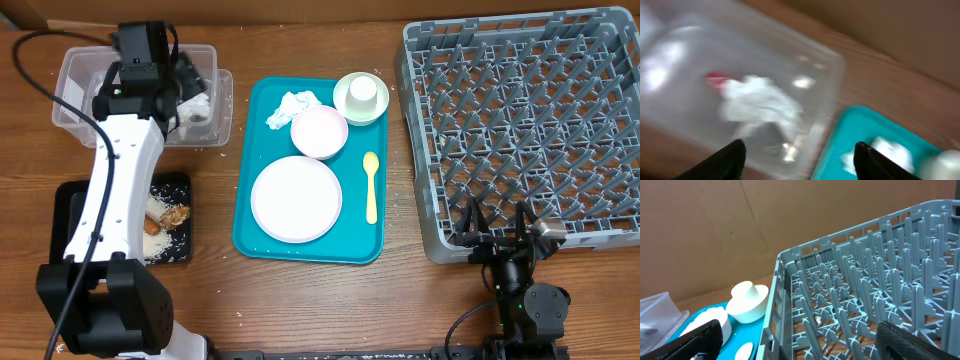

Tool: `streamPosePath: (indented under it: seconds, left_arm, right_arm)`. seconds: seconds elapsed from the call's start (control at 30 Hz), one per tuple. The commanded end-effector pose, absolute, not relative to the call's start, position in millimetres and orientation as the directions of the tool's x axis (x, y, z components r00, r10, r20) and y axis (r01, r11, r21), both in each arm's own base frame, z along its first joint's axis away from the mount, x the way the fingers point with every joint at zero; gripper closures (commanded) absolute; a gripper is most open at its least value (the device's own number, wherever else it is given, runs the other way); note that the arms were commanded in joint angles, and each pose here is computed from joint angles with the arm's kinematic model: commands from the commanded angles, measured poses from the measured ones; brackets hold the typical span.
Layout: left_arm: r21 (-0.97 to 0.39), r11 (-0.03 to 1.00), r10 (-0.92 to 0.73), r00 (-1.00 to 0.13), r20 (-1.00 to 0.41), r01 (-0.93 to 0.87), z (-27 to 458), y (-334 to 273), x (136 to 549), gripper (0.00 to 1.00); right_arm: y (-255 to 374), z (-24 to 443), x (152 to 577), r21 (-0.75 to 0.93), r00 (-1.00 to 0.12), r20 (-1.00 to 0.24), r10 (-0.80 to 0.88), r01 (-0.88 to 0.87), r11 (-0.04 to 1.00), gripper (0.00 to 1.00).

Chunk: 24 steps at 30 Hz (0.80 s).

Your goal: Sort waste into correct bins and load items into the dishwasher

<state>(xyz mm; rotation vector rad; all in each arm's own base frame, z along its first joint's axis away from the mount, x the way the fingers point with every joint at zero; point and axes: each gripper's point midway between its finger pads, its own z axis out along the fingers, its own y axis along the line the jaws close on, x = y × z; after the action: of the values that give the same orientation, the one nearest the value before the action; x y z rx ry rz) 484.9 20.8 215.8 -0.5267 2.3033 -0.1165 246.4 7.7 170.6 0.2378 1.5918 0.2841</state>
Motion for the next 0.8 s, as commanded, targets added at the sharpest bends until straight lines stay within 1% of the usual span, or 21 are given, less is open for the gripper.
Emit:
streamPosePath:
  seconds: [0.0, 0.1, 0.27, 0.37, 0.5, 0.67, 0.77]
  left_arm:
    - [-0.341, 0.938, -0.197, -0.707, -0.679, 0.067, 231, -62, 488, 0.23]
    - [-0.289, 0.948, -0.114, -0.711, -0.694, 0.13, 221, -85, 491, 0.21]
    - [-0.229, 0.948, 0.009, -0.735, -0.678, 0.223, 183, -117, 499, 0.18]
    - [-0.186, 0.962, 0.027, -0.751, -0.66, 0.198, 150, -120, 513, 0.19]
    - [-0.183, 0.961, 0.04, -0.76, -0.649, 0.207, 121, -124, 524, 0.21]
    - [-0.095, 0.951, 0.166, -0.748, -0.642, 0.293, 89, -128, 531, 0.21]
    - [-0.056, 0.959, 0.187, -0.771, -0.608, 0.277, 67, -121, 530, 0.22]
  right_arm:
    - [9, 170, 246, 0.319, -0.035, -0.947, 0.318, -0.03, 0.947, 0.0]
    - [9, 170, 246, 0.319, -0.035, -0.947, 0.318, -0.03, 0.947, 0.0]
    - [9, 170, 246, 0.319, -0.035, -0.947, 0.318, -0.03, 0.947, 0.0]
    - [9, 170, 246, 0.319, -0.035, -0.947, 0.318, -0.03, 0.947, 0.0]
    - [9, 170, 246, 0.319, -0.035, -0.947, 0.318, -0.03, 0.947, 0.0]
    - [9, 170, 246, 0.319, -0.035, -0.947, 0.318, -0.03, 0.947, 0.0]
    - [9, 170, 246, 0.319, -0.035, -0.947, 0.318, -0.03, 0.947, 0.0]
